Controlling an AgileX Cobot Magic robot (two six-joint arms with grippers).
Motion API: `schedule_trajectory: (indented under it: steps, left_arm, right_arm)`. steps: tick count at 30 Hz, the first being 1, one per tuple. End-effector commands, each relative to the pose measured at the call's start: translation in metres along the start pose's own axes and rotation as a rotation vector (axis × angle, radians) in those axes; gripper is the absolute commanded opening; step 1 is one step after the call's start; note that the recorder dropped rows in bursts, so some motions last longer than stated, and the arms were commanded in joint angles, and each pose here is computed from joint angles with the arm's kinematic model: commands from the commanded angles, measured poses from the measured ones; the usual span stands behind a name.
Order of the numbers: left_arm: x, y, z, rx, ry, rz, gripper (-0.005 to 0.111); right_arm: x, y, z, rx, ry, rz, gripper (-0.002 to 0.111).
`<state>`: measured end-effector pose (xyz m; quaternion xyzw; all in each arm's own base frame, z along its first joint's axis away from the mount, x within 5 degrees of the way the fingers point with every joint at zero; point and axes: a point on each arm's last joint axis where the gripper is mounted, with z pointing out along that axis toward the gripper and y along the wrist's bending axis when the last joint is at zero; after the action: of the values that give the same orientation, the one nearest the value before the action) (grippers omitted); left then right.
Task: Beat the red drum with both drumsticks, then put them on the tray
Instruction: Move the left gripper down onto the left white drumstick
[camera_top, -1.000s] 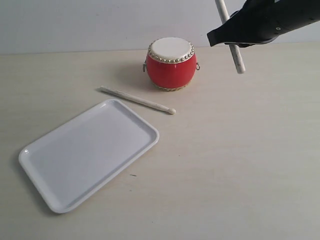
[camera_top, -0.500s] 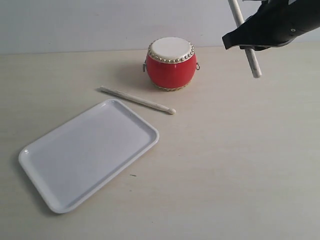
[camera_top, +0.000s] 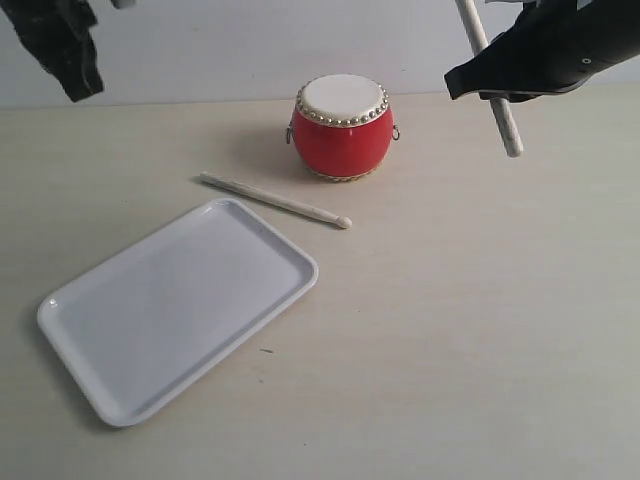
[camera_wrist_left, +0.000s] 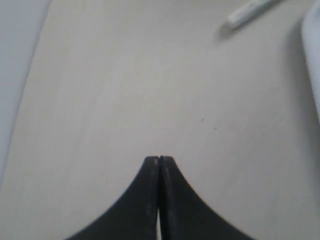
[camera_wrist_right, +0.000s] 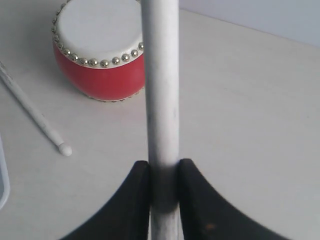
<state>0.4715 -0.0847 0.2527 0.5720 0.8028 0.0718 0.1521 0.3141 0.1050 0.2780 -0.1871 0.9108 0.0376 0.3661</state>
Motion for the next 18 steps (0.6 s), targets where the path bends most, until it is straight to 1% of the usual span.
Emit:
schedule_trajectory:
  steps: [1, 2, 3, 5, 6, 11, 13, 15, 18]
  left_arm:
    - [-0.029, -0.016, 0.027, 0.031, -0.012, 0.404, 0.0]
    - [-0.033, -0.019, 0.034, 0.038, -0.014, 0.457, 0.0]
    - [-0.037, -0.021, 0.039, 0.041, -0.016, 0.485, 0.0]
    - [-0.043, -0.026, 0.051, 0.049, -0.019, 0.519, 0.001]
    - [-0.045, -0.027, 0.055, 0.048, -0.02, 0.524, 0.004]
    - [-0.055, -0.035, 0.074, 0.06, -0.035, 0.541, 0.031]
    - [-0.057, -0.038, 0.078, 0.071, -0.041, 0.542, 0.038]
    - [-0.06, -0.042, 0.083, 0.08, -0.04, 0.55, 0.041]
    - [-0.065, -0.046, 0.093, 0.082, -0.044, 0.562, 0.041]
  right_arm:
    - [-0.001, -0.001, -0.003, 0.004, -0.015, 0.001, 0.0]
    - [-0.001, -0.001, -0.003, 0.004, -0.015, 0.001, 0.0]
    - [-0.001, -0.001, -0.003, 0.004, -0.015, 0.001, 0.0]
    - [-0.001, -0.001, -0.003, 0.004, -0.015, 0.001, 0.0]
    - [-0.001, -0.001, -0.003, 0.004, -0.015, 0.001, 0.0]
    - [-0.001, -0.001, -0.003, 0.002, -0.019, 0.004, 0.0]
    - [-0.002, -0.001, -0.003, 0.002, -0.024, 0.006, 0.0]
    - [-0.002, -0.001, -0.003, 0.002, -0.026, 0.006, 0.0]
    - [-0.002, -0.001, -0.003, 0.002, -0.025, 0.006, 0.0]
